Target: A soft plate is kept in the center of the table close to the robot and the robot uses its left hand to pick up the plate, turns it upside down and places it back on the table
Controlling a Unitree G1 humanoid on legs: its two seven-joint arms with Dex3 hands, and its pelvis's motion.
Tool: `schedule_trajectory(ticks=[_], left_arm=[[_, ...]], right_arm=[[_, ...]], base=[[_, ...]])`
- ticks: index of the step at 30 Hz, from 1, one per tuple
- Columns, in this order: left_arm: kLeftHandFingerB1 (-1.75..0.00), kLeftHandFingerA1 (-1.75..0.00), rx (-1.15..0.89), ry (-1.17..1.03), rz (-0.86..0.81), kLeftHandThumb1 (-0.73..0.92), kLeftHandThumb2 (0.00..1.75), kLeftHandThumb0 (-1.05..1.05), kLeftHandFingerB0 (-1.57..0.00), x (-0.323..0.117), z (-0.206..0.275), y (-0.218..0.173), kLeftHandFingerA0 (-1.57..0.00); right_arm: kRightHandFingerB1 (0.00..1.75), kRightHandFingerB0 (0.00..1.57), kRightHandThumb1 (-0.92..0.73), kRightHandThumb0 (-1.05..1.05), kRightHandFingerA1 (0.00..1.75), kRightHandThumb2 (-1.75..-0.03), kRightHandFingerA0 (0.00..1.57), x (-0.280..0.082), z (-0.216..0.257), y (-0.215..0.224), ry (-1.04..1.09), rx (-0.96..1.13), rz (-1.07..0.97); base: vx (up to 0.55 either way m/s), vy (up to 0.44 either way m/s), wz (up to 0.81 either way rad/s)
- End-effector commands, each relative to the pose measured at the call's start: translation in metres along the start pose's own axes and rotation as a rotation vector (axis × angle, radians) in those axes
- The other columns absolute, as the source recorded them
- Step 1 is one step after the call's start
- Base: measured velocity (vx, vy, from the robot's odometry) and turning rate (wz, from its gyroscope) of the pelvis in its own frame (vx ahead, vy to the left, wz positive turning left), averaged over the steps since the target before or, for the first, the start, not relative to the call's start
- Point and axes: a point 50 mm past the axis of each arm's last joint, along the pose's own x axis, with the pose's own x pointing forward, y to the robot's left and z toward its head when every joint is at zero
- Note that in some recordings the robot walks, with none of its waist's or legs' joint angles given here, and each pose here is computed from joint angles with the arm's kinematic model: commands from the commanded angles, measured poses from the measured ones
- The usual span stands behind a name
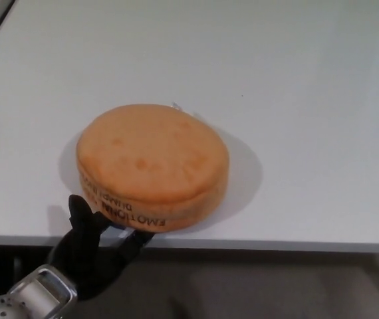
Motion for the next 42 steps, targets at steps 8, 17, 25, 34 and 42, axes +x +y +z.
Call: schedule_trajectory(ticks=[8, 17, 25, 34, 42], left_arm=[[0.00, 0.00, 0.215, 0.202, -0.006, 0.89, 0.68, -1.05, 0.00, -0.026, 0.005, 0.008, 0.00], [0.00, -0.13, 0.454, 0.353, 0.022, 0.71, 1.16, -1.05, 0.00, -0.062, 0.022, 0.001, 0.00], [0.00, 0.00, 0.682, 0.477, 0.042, 0.92, 0.74, -1.05, 0.00, -0.082, 0.032, -0.004, 0.00], [0.00, -0.21, 0.792, 0.533, -0.014, 0.74, 1.18, -1.05, 0.00, -0.105, 0.030, -0.007, 0.00], [0.00, -0.18, 0.869, 0.281, -0.104, 0.78, 1.21, -1.05, 0.00, -0.121, 0.015, -0.012, 0.00]], right_arm=[[0.29, 0.10, -0.91, -0.86, 0.53, -0.69, 0.24, -0.004, 0.000, -0.001, 0.012, 0.028, -0.003], [0.34, 0.05, -0.76, -0.91, 0.57, -1.11, 0.22, -0.002, 0.000, -0.002, 0.009, 0.007, 0.012], [0.34, 0.05, -0.76, -0.90, 0.57, -1.11, 0.21, 0.000, 0.001, -0.003, 0.014, 0.016, 0.018], [0.39, 0.07, -0.75, -0.88, 0.58, -1.10, 0.23, -0.002, 0.000, -0.001, 0.021, 0.022, 0.012], [0.30, 0.05, -0.74, -0.90, 0.56, -1.11, 0.22, -0.001, -0.003, -0.005, 0.019, 0.026, 0.011]], base=[[0.00, 0.000, 0.00], [0.00, 0.000, 0.00], [0.00, 0.000, 0.00], [0.00, 0.000, 0.00], [0.00, 0.000, 0.00]])
